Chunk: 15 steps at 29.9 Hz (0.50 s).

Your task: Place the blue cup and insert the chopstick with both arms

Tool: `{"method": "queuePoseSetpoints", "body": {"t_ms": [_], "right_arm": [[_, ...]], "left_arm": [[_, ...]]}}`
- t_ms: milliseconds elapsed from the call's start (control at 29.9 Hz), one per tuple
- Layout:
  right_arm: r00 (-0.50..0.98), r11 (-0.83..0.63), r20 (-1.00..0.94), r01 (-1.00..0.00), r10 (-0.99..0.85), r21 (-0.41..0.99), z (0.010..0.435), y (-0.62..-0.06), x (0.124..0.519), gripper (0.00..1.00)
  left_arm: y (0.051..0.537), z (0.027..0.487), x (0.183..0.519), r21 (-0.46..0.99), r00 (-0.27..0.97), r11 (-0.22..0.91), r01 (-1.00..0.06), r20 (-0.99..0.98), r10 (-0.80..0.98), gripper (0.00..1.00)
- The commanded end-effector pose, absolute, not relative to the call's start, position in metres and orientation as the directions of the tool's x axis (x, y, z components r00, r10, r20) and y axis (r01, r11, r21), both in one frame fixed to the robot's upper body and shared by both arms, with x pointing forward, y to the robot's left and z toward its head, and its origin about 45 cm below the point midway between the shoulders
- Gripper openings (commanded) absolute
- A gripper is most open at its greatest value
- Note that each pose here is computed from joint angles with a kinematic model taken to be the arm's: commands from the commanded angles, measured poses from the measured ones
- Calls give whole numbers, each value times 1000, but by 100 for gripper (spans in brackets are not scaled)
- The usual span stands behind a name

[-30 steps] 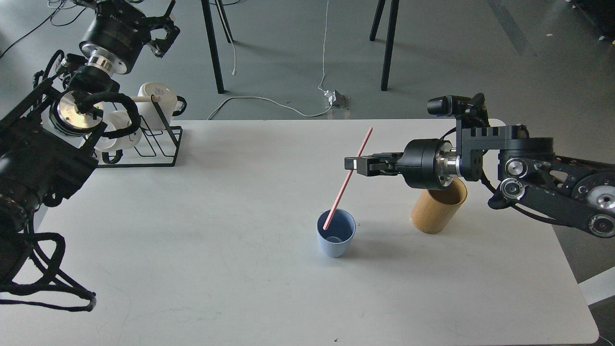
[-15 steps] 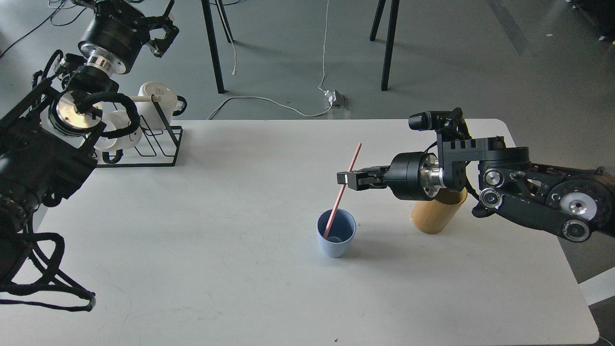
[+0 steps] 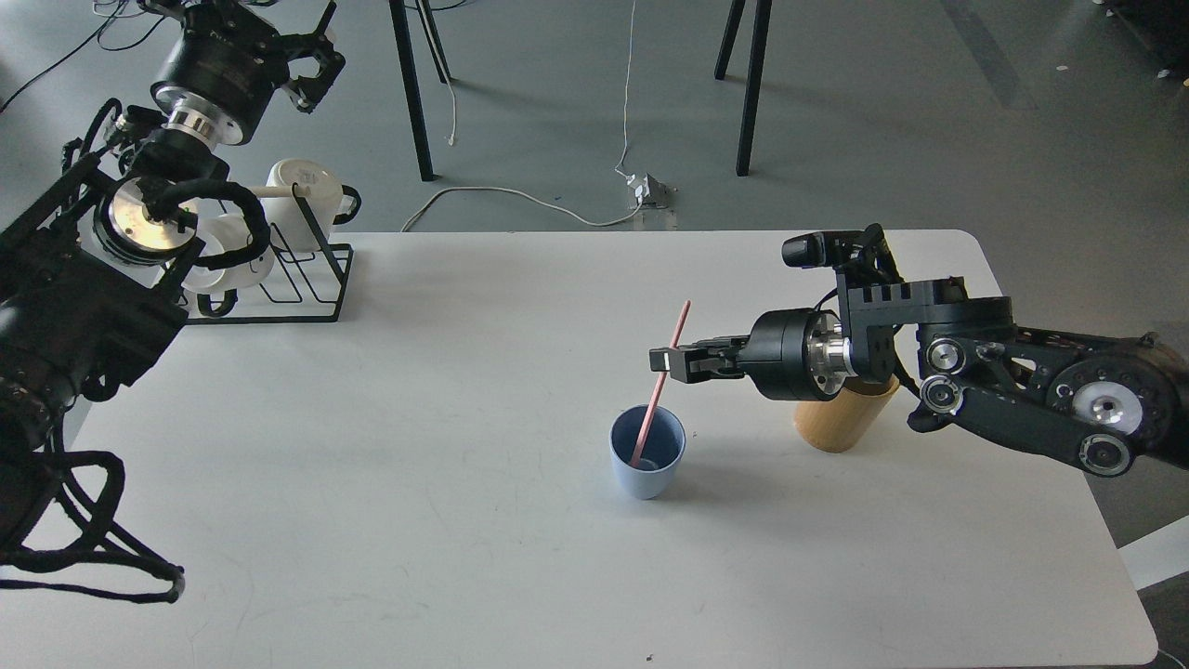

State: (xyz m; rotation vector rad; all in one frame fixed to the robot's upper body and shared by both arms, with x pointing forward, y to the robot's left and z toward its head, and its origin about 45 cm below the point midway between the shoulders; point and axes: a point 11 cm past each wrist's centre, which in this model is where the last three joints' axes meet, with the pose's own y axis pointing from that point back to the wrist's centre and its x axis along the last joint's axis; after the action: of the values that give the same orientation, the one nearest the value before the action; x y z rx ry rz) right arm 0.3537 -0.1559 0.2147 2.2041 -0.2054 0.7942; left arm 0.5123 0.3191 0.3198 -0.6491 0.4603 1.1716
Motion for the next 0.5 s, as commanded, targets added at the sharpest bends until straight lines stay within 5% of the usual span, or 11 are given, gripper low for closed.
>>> {"method": "queuePoseSetpoints", "body": {"t_ms": [0, 167, 267, 468], "right_arm": [[793, -690, 602, -381, 98, 615, 215, -157, 354, 38], [793, -690, 602, -383, 95, 614, 216, -158, 354, 61], [785, -696, 615, -401, 74, 596, 222, -158, 358, 94], [696, -727, 710, -541, -104, 424, 288, -164, 397, 98]], "left_arm": [[319, 320, 512, -227, 333, 244, -943, -642, 691, 99], [319, 320, 512, -227, 333, 244, -943, -642, 691, 99], [319, 320, 512, -227, 333, 244, -943, -642, 691, 99], [320, 321, 512, -229, 332, 241, -943, -642, 691, 99]]}}
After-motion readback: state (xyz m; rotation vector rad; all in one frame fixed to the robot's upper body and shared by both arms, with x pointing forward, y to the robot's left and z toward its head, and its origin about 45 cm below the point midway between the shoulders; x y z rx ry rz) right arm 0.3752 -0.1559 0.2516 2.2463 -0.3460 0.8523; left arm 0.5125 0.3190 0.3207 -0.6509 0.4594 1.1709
